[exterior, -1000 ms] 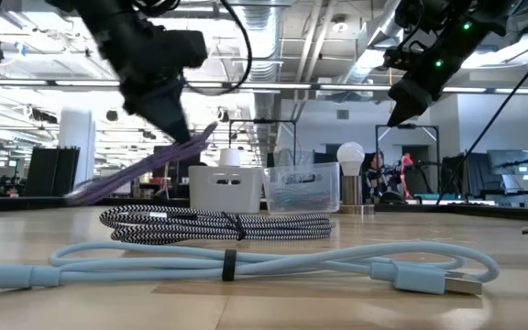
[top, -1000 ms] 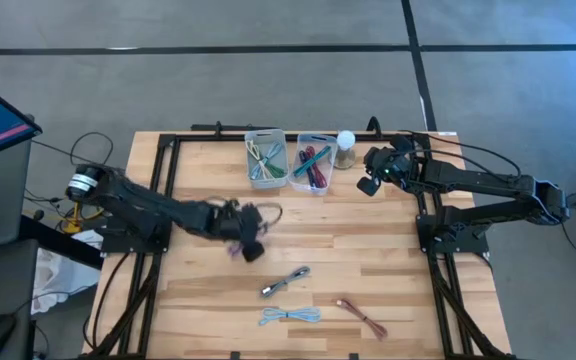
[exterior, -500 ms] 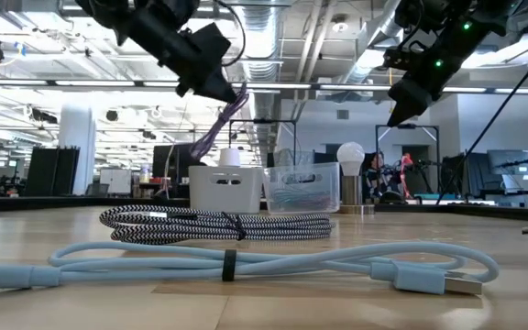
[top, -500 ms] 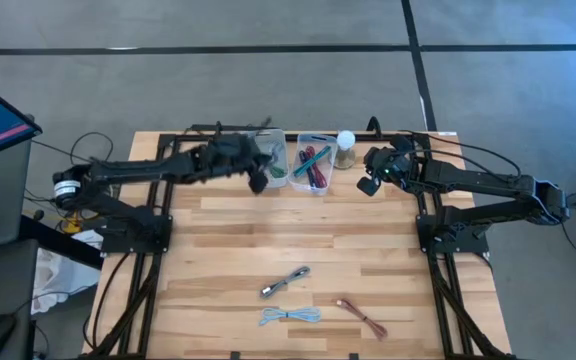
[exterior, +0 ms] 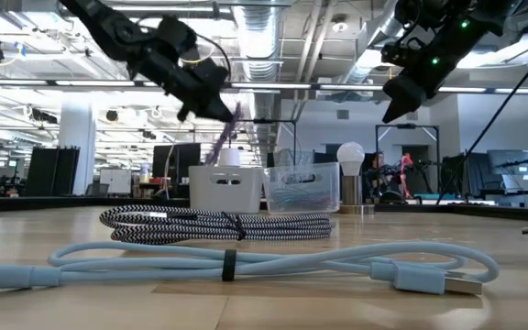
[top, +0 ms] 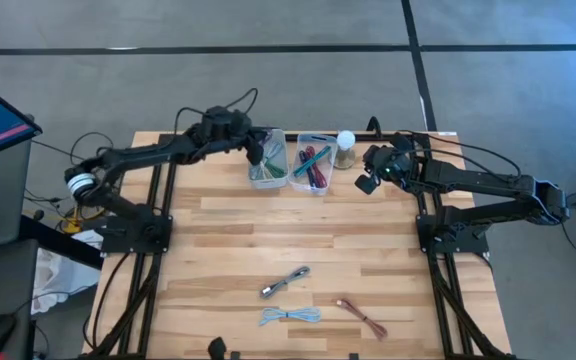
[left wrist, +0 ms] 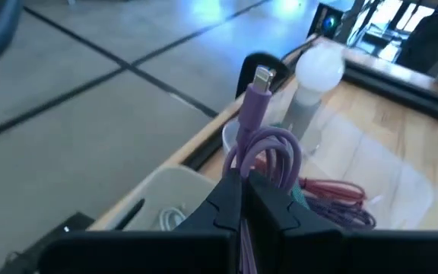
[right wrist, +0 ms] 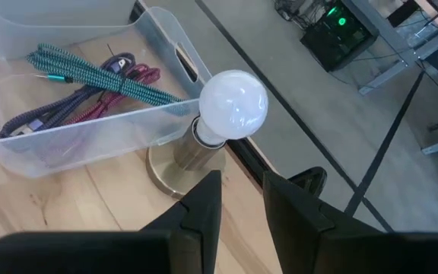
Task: Pick & Place USB Port
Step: Put the purple charger cable into the white bin, then put the braided black charger cable into the transparent bin
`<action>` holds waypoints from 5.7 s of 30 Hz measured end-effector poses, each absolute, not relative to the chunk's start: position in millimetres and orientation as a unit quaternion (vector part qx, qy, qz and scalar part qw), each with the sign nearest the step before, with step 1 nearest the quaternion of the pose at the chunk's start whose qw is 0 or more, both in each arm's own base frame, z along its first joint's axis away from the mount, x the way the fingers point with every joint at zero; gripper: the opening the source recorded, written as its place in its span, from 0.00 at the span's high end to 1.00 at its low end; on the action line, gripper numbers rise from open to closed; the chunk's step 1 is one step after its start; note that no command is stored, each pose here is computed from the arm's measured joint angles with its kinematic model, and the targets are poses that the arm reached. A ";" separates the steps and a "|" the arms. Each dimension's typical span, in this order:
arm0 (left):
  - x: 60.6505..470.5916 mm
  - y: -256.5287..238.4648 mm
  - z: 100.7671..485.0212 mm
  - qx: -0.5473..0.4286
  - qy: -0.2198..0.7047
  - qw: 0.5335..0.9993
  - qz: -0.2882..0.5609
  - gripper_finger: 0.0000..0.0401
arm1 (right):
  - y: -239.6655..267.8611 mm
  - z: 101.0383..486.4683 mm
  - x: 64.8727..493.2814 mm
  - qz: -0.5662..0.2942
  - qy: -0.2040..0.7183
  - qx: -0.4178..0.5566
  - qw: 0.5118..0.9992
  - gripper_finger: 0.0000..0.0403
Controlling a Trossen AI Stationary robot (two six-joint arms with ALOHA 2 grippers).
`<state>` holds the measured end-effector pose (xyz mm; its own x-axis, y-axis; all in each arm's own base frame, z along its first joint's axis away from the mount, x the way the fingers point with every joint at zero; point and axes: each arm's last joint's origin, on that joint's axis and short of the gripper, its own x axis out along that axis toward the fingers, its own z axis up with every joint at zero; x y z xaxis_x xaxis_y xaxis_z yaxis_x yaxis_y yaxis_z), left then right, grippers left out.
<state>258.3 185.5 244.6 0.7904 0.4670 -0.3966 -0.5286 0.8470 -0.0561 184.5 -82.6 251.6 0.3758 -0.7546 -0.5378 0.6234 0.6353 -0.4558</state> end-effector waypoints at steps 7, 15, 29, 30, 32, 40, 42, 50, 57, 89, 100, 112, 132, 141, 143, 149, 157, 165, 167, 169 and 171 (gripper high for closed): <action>270.6 203.8 205.2 -0.119 0.216 0.930 0.272 0.98 | -82.6 251.5 184.4 -0.418 0.372 -0.089 0.824 0.77; 274.2 214.9 181.3 -0.154 0.226 0.922 0.274 0.97 | -82.5 251.4 184.3 -0.417 0.372 -0.089 0.824 0.77; 274.0 216.9 180.8 -0.127 0.229 0.912 0.315 0.77 | -82.4 251.0 184.0 -0.417 0.375 -0.089 0.823 0.77; 274.1 216.9 181.1 -0.126 0.228 0.913 0.314 0.76 | -82.4 251.0 184.0 -0.417 0.375 -0.089 0.823 0.77; 274.1 216.8 182.2 -0.126 0.225 0.914 0.313 0.76 | -82.4 251.0 184.0 -0.417 0.375 -0.089 0.823 0.77; 282.0 191.5 200.5 -0.109 0.222 0.947 0.205 0.79 | -82.4 250.8 183.8 -0.412 0.382 -0.100 0.821 0.77; 283.7 178.6 205.7 -0.074 0.242 0.950 0.181 0.81 | -82.3 250.7 183.8 -0.411 0.382 -0.100 0.821 0.77; 282.9 114.0 232.6 -0.064 0.287 0.951 0.096 0.85 | -82.2 250.4 183.5 -0.411 0.385 -0.100 0.821 0.77; 294.2 44.2 237.8 -0.049 0.305 0.949 0.070 0.81 | -82.3 250.8 183.9 -0.411 0.382 -0.100 0.822 0.77; 333.6 -33.5 174.8 -0.195 0.435 0.879 0.003 0.74 | -82.3 250.8 184.0 -0.414 0.377 -0.092 0.823 0.77; 331.9 -70.6 172.5 -0.239 0.447 0.862 -0.002 0.74 | -82.2 250.7 183.8 -0.412 0.380 -0.095 0.823 0.77; 323.5 -102.2 172.3 -0.263 0.452 0.852 0.004 0.74 | -82.2 250.6 183.9 -0.412 0.380 -0.095 0.823 0.77; 362.9 -103.8 182.9 -0.285 0.475 0.831 -0.033 0.67 | -82.2 250.8 183.9 -0.412 0.379 -0.095 0.823 0.77; 378.0 -87.1 219.9 -0.208 0.472 0.857 0.001 0.77 | -82.3 251.0 184.2 -0.413 0.376 -0.092 0.824 0.77; 381.0 -79.1 222.6 -0.213 0.466 0.859 0.007 0.78 | -82.3 251.1 184.2 -0.414 0.375 -0.090 0.824 0.77; 380.3 -69.0 220.7 -0.213 0.482 0.850 0.005 0.79 | -81.3 251.3 184.9 -0.413 0.372 -0.089 0.826 0.77; 375.6 -75.0 218.5 -0.211 0.504 0.838 -0.002 0.79 | -81.5 253.1 186.5 -0.412 0.363 -0.094 0.830 0.77; 366.5 -86.0 209.8 -0.231 0.549 0.803 0.025 0.79 | -82.3 257.1 189.7 -0.418 0.337 -0.091 0.839 0.77; 371.7 -91.8 207.2 -0.236 0.533 0.812 0.015 0.79 | -82.5 258.2 190.4 -0.419 0.330 -0.090 0.841 0.77; 377.6 -98.7 201.7 -0.234 0.530 0.815 0.008 0.79 | -82.8 258.6 190.7 -0.420 0.328 -0.090 0.842 0.77; 385.5 -104.5 194.2 -0.227 0.536 0.813 0.004 0.79 | -82.8 259.0 190.9 -0.421 0.326 -0.090 0.842 0.77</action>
<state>385.5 -104.5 194.2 0.4263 -0.2367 -0.8730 -0.2503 0.8966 -0.3653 190.9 -82.8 259.0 0.4343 -0.7668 -0.4727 0.6498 0.6301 -0.4251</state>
